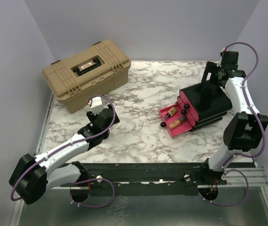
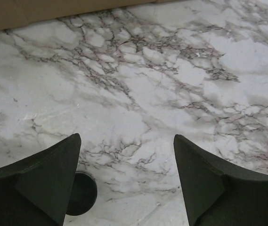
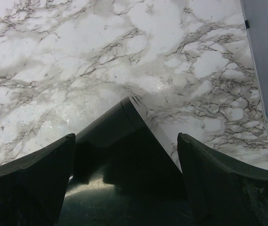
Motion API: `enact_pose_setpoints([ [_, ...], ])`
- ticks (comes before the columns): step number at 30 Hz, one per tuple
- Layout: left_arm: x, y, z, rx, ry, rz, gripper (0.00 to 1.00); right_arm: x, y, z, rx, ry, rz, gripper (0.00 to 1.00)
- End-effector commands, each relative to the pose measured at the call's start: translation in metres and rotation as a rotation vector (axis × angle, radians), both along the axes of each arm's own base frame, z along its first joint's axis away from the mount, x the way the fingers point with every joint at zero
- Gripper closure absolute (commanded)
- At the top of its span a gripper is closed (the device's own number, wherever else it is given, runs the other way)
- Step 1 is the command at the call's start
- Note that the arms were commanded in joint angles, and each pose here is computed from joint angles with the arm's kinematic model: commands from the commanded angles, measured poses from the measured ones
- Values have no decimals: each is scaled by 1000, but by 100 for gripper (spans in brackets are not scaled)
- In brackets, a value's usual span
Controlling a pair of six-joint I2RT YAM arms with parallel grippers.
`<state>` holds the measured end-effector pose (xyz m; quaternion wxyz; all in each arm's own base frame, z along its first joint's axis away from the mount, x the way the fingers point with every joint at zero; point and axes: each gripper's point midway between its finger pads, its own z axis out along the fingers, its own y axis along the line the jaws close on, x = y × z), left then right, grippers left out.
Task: Organize the makeup
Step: Pick up the makeup from the center of the board.
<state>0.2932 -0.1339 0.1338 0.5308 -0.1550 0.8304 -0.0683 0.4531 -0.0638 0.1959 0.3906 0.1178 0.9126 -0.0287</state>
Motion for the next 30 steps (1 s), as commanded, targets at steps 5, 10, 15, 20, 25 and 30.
enact_pose_setpoints([
  [5,-35,26,-71,3,246,93,19,0,-3,-4,10,8,1,7],
  [10,-44,26,-90,15,312,73,24,2,7,-1,51,-6,46,7],
  [15,-48,27,-98,35,341,65,24,0,12,2,65,-12,62,8],
  [20,-54,26,-111,38,389,66,26,-2,14,5,71,-22,71,8],
  [25,-54,22,-116,44,416,50,47,-1,16,9,81,-31,82,8],
  [30,-37,3,-99,52,379,-47,70,-2,17,8,81,-29,82,8],
])
